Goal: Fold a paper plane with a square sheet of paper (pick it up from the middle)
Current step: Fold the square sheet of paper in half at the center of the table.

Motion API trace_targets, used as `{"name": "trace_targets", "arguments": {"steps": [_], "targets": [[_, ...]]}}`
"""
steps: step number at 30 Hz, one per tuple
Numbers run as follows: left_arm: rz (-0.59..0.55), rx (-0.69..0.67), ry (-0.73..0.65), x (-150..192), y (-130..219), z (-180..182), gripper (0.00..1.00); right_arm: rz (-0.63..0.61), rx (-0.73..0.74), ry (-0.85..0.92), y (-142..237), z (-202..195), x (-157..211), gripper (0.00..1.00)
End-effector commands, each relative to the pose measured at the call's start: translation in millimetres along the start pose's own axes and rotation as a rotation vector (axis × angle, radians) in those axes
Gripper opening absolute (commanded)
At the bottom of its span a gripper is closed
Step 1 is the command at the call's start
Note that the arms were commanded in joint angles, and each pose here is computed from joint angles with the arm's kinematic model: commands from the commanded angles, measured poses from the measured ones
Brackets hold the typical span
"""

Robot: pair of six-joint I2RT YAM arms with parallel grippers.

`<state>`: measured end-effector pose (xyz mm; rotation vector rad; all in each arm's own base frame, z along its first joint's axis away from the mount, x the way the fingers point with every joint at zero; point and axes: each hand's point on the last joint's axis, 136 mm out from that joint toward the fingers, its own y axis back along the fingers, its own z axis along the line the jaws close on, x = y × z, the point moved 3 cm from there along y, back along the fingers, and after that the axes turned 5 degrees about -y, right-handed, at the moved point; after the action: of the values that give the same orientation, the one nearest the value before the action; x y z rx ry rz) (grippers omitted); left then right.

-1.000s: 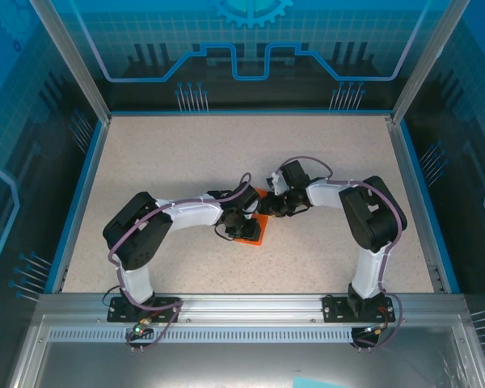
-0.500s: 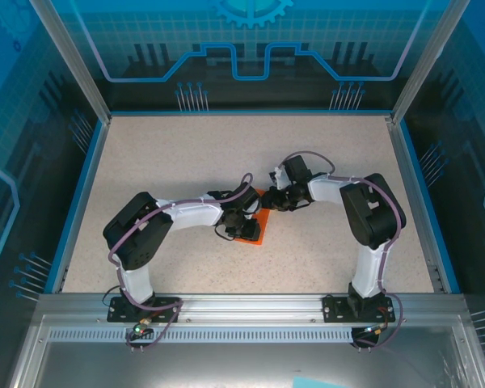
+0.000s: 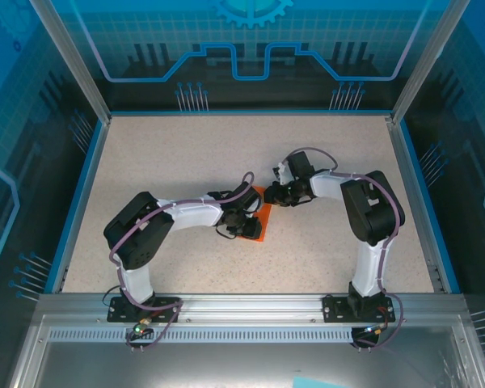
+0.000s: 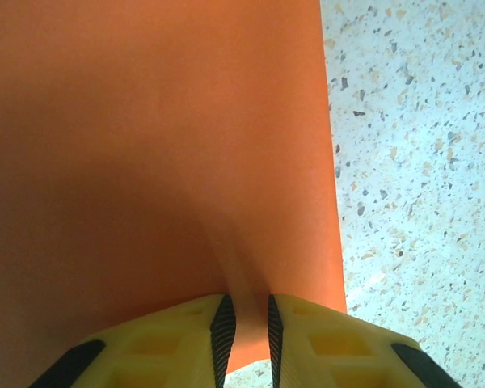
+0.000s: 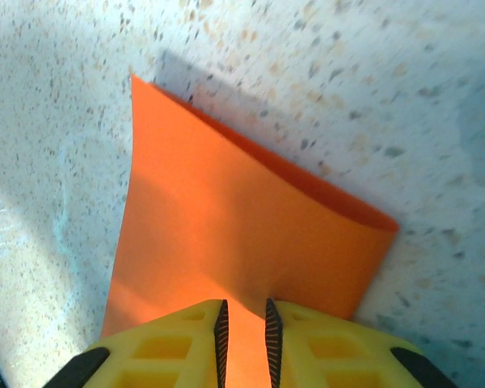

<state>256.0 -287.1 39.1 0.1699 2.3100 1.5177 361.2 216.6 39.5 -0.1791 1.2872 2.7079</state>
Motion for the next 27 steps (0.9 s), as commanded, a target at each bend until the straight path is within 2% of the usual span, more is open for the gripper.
{"name": "trace_targets", "arguments": {"steps": [1, 27], "targets": [[0.176, -0.128, 0.018, 47.7, -23.5, 33.9, 0.24, -0.082, 0.099, -0.035, 4.3, -26.9, -24.9, 0.23], [0.185, -0.118, 0.005, 48.0, -21.0, 31.4, 0.24, -0.165, 0.207, -0.054, 12.2, -48.8, -70.8, 0.22]]}}
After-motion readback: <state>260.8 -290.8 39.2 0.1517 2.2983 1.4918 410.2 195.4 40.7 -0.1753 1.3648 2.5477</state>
